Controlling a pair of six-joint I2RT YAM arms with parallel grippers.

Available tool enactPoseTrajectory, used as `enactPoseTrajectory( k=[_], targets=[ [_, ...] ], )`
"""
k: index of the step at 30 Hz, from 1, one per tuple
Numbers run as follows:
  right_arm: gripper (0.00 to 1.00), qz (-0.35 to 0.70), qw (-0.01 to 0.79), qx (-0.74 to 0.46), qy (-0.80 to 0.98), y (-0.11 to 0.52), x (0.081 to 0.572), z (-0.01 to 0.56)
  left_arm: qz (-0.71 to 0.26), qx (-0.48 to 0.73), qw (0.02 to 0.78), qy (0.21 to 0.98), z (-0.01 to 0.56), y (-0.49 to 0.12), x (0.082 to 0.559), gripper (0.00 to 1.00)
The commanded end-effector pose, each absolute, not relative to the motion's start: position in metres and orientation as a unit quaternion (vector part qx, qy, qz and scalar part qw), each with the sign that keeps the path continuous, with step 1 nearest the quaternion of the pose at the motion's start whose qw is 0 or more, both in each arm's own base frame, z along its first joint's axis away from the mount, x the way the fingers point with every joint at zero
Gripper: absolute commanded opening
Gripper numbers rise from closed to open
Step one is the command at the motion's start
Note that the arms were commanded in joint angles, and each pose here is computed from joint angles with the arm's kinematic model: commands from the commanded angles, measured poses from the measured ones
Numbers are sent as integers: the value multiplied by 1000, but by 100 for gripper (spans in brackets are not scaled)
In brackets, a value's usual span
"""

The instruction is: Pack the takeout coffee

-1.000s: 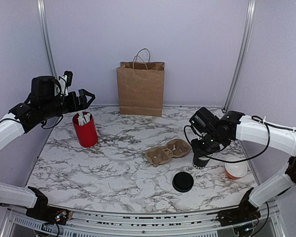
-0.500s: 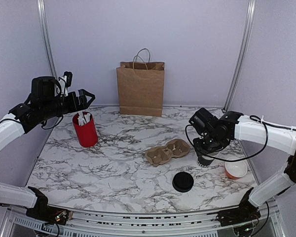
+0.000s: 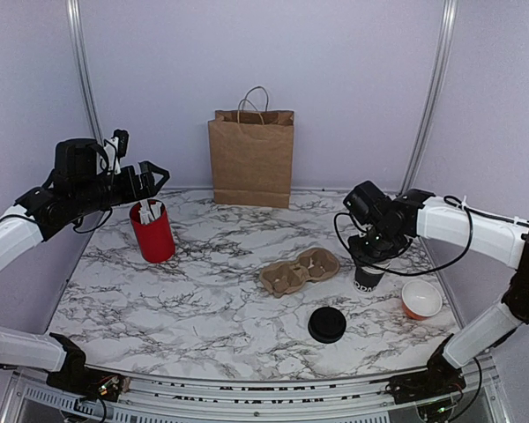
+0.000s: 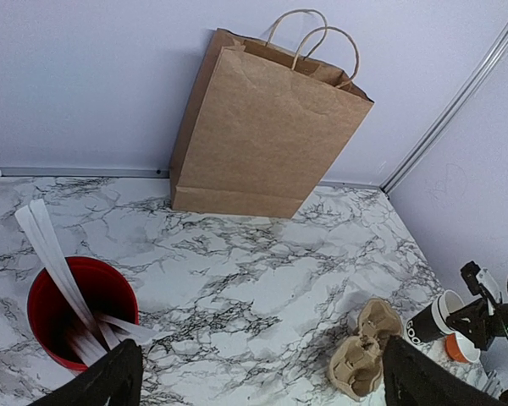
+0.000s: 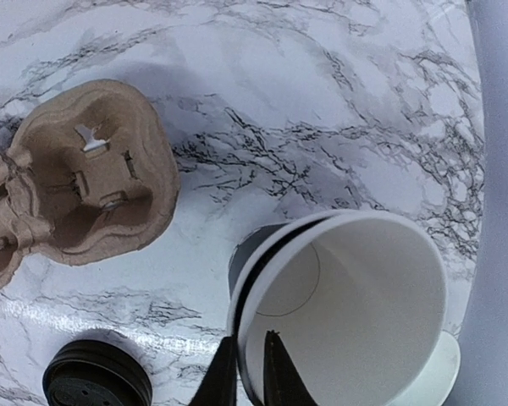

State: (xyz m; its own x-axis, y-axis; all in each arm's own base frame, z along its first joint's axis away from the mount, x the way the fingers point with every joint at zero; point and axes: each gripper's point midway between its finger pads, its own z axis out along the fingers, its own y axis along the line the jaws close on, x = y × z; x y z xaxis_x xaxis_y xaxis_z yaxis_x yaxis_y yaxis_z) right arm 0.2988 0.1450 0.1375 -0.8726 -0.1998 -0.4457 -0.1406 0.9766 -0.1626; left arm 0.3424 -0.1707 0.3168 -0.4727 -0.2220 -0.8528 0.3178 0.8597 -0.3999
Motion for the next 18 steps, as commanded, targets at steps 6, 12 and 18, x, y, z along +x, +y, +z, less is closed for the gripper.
enactPoseTrajectory(
  k=[6,12,18],
  targets=[
    [22,-38,251,-95,962,157,309,152,-270,26,525,807,325,-170,341,99],
    [11,-33,252,-95,962,157,307,156,-269,26,522,809,321,-170,342,99],
    [0,-41,246,-95,964,155,307,154,-270,24,520,810,320,-170,343,99]
  ],
)
